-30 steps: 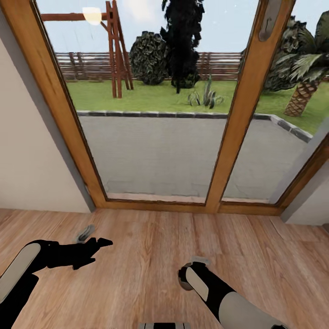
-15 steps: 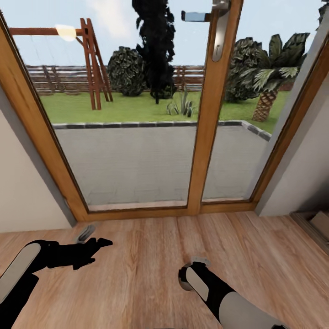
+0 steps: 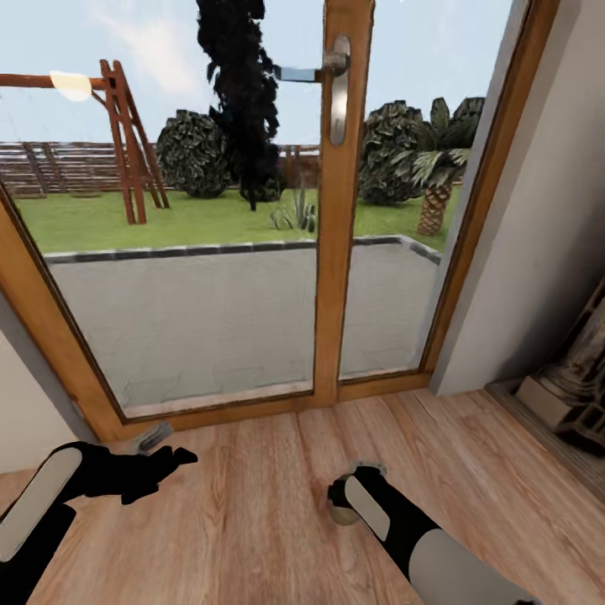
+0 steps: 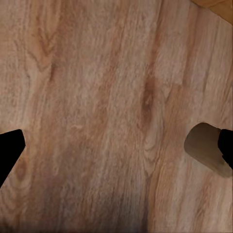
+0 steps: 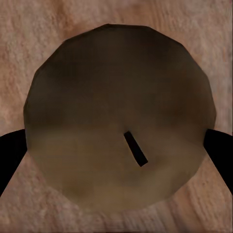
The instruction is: Place each of the two pumpkins and all three candles from the living room inside a cabinet in the living room (use any cabinet), then make sure every cabinet is closed, and position the cauldron so it is next to a table in the living room.
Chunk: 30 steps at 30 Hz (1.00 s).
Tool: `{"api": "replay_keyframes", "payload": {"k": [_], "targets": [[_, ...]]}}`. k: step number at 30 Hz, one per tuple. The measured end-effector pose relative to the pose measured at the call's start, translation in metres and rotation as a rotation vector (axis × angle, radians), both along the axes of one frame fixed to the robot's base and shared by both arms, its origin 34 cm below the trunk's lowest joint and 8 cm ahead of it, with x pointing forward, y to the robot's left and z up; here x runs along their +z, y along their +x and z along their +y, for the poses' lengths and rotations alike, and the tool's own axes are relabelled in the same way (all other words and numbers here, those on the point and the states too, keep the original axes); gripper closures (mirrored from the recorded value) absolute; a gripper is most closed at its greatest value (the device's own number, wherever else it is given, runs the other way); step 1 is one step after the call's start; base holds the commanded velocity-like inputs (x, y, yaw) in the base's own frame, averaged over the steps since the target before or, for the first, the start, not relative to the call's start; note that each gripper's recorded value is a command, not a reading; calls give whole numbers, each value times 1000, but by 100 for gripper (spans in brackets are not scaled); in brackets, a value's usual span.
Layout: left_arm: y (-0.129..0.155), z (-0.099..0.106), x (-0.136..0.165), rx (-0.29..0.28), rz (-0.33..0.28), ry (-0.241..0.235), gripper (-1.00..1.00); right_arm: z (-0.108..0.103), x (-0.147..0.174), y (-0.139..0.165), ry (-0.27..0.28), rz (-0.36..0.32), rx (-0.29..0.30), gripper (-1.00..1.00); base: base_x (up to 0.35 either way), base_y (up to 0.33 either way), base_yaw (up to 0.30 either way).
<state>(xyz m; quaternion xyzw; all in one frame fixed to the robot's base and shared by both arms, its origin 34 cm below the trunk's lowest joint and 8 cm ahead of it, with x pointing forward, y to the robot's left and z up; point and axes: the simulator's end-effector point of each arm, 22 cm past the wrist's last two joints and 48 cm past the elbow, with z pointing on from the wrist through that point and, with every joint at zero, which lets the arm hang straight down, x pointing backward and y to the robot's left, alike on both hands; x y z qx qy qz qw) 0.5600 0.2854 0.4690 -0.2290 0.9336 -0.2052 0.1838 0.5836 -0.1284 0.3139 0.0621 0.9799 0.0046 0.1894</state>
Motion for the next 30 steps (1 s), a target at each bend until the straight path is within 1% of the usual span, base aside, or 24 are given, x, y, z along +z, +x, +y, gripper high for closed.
{"api": "replay_keyframes", "payload": {"k": [1,2,4,5,6,8,10,12,17,26,30], "targets": [[-1,0,0,-5,5,16,-100,-1,4,1,-5,4,-6,100,0,0,-276],[-2,1,-2,-14,13,44,-100,-3,9,0,-17,15,-15,100,0,0,-274],[-1,4,0,-20,16,78,-100,-2,24,4,-26,18,-27,100,0,0,-273],[-1,6,1,-22,17,95,-100,4,40,11,-17,4,-32,100,0,0,-272],[0,6,3,-23,17,99,-100,8,50,17,-11,-13,-33,100,0,0,-272],[1,7,7,-25,17,109,-100,18,75,27,21,-37,-39,100,0,0,-272],[2,8,12,-25,16,113,-100,17,90,30,25,-38,-41,100,0,0,-271],[4,8,17,-25,14,116,-100,11,104,32,15,-31,-62,100,0,0,-271],[7,8,31,-26,9,116,-100,9,120,31,22,-12,-89,100,-7,0,-271],[13,6,57,-29,-6,115,-100,10,144,37,27,-15,-93,100,-239,16,-271],[15,6,67,-29,-10,116,-100,10,155,39,27,-18,-94,100,-96,1,-271]]}}
